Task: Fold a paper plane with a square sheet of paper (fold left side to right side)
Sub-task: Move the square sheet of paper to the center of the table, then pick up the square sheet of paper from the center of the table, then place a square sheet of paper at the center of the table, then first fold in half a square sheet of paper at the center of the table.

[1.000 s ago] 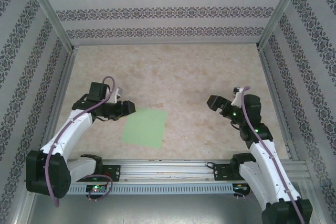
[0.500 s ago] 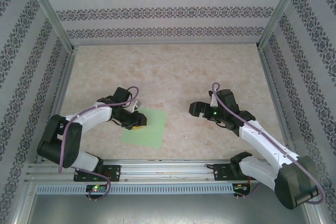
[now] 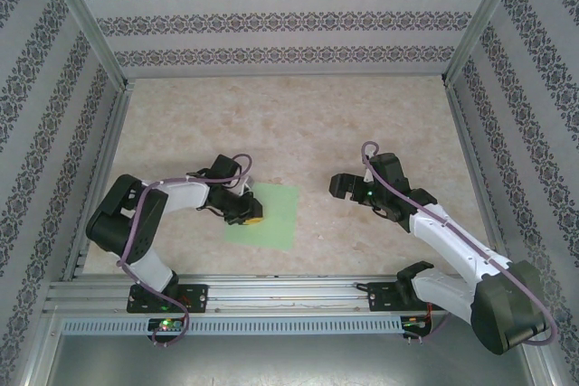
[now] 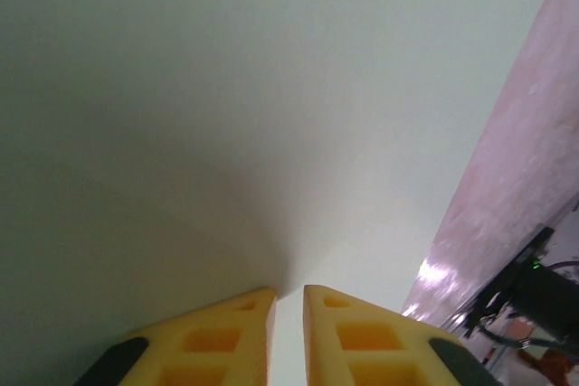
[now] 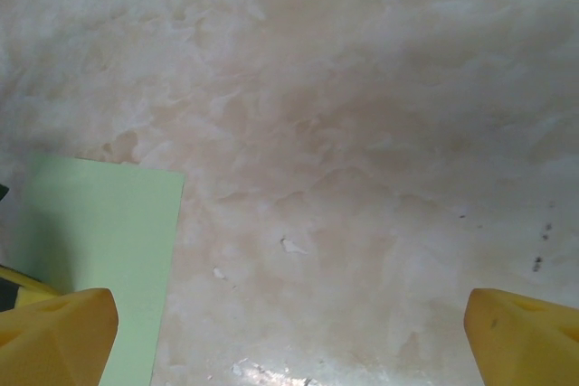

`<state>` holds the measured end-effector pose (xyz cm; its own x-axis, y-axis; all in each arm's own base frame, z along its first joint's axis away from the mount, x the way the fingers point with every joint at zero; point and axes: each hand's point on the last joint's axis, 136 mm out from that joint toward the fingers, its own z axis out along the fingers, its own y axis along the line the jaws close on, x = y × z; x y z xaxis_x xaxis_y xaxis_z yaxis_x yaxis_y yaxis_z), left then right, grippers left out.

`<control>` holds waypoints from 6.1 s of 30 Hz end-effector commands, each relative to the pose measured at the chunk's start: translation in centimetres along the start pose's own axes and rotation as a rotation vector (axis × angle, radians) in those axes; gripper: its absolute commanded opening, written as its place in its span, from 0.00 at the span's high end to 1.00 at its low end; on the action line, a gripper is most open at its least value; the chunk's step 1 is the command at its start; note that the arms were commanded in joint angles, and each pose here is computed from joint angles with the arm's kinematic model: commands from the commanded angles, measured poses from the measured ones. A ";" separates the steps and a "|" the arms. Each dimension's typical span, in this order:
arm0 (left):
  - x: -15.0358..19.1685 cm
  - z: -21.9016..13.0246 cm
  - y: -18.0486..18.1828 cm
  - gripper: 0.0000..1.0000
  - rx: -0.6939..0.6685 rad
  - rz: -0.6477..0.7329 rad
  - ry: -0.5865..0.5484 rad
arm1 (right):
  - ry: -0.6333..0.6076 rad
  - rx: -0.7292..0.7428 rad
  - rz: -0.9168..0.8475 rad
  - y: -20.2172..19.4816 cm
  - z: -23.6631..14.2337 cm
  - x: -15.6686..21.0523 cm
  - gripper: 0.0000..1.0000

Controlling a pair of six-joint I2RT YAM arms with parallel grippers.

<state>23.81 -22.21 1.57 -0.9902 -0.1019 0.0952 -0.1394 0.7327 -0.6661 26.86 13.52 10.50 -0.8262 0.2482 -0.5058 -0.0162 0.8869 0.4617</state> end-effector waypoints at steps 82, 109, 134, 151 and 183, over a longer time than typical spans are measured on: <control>-5.3 -3.9 -3.5 0.48 -0.064 0.133 -0.320 | 0.435 0.000 -0.225 9.2 12.8 3.0 0.73; -4.1 -21.0 -19.5 0.00 0.678 0.796 -0.573 | 0.118 -0.971 -0.381 18.7 -9.2 -4.8 0.79; -0.4 -19.8 -22.8 1.00 0.825 0.907 -0.317 | -0.031 -0.845 -0.426 20.0 -9.5 -8.4 0.72; -7.5 -4.7 -5.5 1.00 0.239 0.275 -0.272 | -0.018 -0.286 -0.093 7.7 -0.9 -6.0 0.33; -7.0 -3.1 -3.2 0.84 0.121 0.225 -0.215 | 0.434 -0.012 0.035 4.6 13.4 6.4 0.89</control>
<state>31.20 -20.63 3.60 -0.9732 -0.1213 -0.1954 0.0576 0.6942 -0.7175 30.03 24.97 1.46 -0.9781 0.1090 -0.1771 -0.0035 0.8429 0.5380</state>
